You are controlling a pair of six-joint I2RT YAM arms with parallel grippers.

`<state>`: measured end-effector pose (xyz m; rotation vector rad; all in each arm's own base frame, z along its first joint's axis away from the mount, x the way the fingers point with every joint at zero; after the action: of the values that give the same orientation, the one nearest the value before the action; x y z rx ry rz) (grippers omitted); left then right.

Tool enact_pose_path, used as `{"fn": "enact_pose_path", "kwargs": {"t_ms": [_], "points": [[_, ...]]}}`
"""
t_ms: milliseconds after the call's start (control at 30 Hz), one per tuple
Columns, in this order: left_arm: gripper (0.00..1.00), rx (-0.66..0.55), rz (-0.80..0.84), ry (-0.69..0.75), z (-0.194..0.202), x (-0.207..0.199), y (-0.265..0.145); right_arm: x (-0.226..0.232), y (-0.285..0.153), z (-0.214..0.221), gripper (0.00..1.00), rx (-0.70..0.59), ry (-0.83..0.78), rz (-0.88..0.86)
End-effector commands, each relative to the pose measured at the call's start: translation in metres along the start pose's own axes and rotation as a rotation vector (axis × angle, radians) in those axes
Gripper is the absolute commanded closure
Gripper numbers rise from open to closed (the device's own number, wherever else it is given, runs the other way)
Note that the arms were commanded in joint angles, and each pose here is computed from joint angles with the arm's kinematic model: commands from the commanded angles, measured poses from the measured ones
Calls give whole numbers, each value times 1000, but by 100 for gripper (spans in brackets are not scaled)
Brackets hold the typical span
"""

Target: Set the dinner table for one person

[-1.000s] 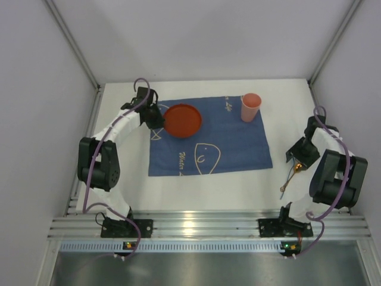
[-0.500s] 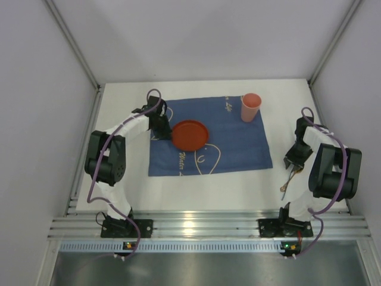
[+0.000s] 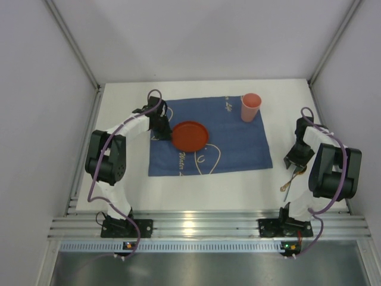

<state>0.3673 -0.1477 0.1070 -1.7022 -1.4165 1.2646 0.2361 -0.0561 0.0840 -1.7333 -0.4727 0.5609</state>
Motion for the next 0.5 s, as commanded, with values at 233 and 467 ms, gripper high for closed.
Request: {"fn": "enact_pose_path", "kwargs": {"t_ms": [233, 467], "points": [[100, -10, 14, 29, -8, -5, 2, 2, 3, -6, 62, -24, 10, -21], [95, -8, 1, 32, -8, -4, 1, 2, 19, -7, 66, 2, 9, 0]]}}
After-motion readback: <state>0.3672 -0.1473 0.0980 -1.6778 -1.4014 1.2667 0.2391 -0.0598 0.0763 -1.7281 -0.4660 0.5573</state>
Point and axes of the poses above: each gripper's point midway between its finger pads, its own y axis out along the fingers, its own x axis along the line the jaws close on, z = x × y, the point moved 6 cm from there along -y, back along the fingers, and after that the axes turned 10 degrees about y, right-handed, at the moved point
